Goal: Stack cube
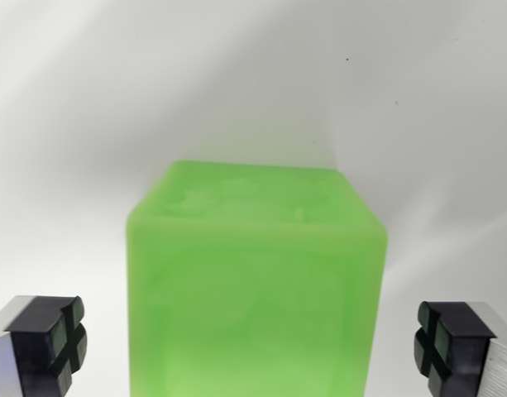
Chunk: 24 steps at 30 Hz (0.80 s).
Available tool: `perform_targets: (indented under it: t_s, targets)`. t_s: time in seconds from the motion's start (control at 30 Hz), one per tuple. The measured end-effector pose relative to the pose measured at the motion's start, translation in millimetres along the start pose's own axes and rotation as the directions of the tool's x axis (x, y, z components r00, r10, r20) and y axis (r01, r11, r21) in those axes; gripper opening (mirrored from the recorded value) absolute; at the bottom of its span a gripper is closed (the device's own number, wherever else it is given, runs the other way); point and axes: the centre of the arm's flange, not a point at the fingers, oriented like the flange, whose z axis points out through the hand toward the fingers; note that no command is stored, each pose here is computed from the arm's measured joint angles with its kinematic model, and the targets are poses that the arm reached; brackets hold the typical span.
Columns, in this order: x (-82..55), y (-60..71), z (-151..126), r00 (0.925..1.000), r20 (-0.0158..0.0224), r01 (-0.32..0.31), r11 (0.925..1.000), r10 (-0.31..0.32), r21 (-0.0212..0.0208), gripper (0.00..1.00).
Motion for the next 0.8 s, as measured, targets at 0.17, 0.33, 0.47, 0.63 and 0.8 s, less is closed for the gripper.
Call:
perform_targets:
  t_s: [0.17,0.33,0.47,0.63,0.8]
  targets:
    - [0.0,-0.1,12.1,1.0,0.0002,0.0,1.0,0.0,0.0007,1.0]
    - [-0.3,-0.2,18.1,1.0,0.0004,0.0,1.0,0.0,0.0008,1.0]
    - [-0.1,-0.4,20.5,1.0,0.0006,0.0,1.0,0.0,0.0015,0.0]
    - [0.0,-0.5,20.5,1.0,0.0008,-0.001,1.0,0.001,0.0021,0.0]
    - [0.0,-0.6,20.4,1.0,0.0008,0.0,1.0,0.0,0.0023,0.0]
